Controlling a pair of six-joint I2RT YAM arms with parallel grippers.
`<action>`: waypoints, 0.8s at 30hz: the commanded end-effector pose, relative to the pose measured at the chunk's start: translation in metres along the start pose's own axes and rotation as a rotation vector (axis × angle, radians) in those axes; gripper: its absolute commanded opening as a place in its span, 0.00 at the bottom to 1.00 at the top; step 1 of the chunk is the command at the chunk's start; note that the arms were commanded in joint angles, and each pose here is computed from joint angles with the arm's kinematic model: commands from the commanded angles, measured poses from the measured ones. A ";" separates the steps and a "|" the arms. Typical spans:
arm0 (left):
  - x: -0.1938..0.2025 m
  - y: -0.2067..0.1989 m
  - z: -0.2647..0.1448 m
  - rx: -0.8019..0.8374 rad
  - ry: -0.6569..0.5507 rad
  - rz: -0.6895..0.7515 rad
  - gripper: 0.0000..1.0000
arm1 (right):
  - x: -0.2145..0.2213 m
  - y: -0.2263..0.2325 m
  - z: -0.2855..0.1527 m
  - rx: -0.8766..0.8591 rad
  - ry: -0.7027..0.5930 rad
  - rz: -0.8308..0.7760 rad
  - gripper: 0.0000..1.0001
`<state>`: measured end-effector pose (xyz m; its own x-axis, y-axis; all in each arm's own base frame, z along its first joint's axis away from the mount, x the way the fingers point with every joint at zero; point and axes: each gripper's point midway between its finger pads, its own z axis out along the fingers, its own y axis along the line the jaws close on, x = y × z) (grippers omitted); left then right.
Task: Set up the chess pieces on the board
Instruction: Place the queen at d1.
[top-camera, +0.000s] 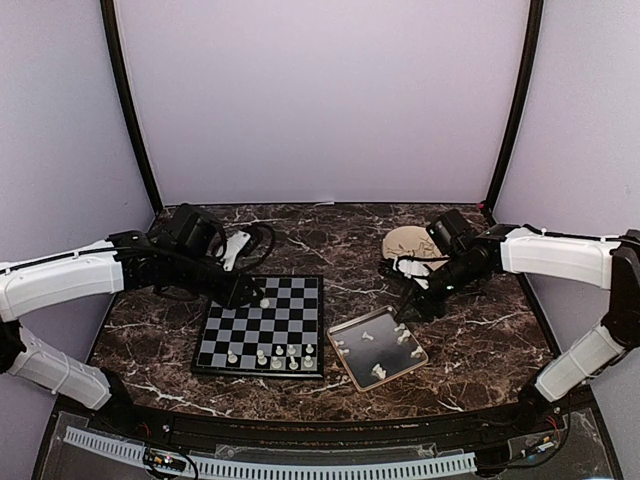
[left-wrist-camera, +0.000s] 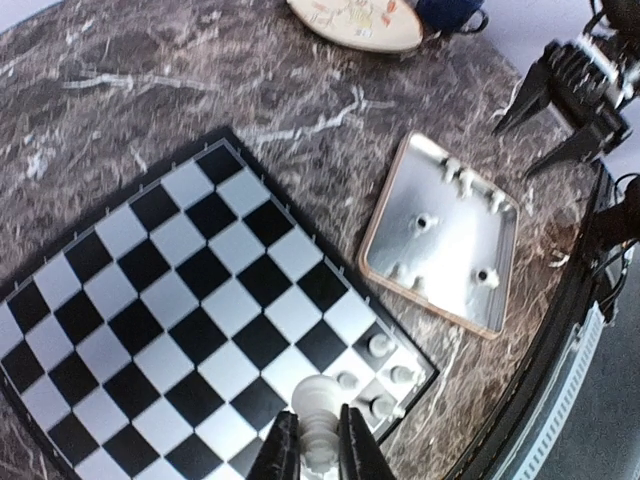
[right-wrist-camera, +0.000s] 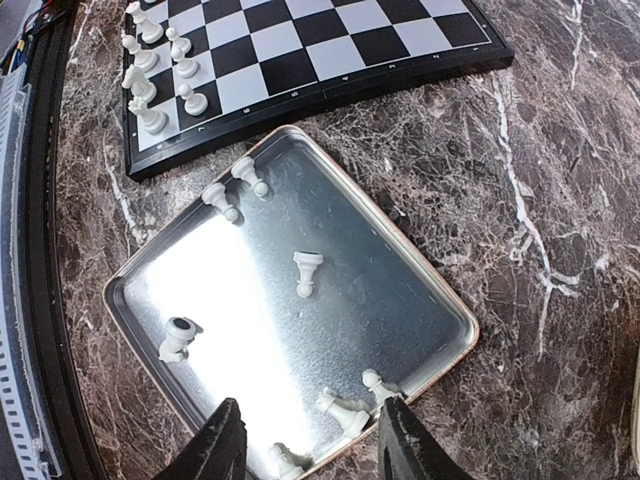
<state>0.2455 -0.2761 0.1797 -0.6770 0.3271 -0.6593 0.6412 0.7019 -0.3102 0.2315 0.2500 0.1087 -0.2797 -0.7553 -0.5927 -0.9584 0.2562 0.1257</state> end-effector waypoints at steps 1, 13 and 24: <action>0.070 0.016 -0.010 -0.172 0.203 -0.008 0.09 | -0.011 -0.003 0.002 -0.013 -0.042 -0.006 0.46; 0.124 0.014 -0.016 -0.242 0.350 -0.109 0.09 | -0.013 -0.002 0.004 -0.035 -0.045 -0.004 0.46; 0.134 0.015 0.003 -0.235 0.373 -0.098 0.09 | -0.014 -0.001 0.005 -0.048 -0.043 -0.002 0.46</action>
<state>0.1654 -0.2228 0.0912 -0.8406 0.4255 -0.3353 0.4987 0.8494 -0.1724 0.2327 0.2592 0.1052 -0.2845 -0.7434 -0.6053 -0.9585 0.2327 0.1647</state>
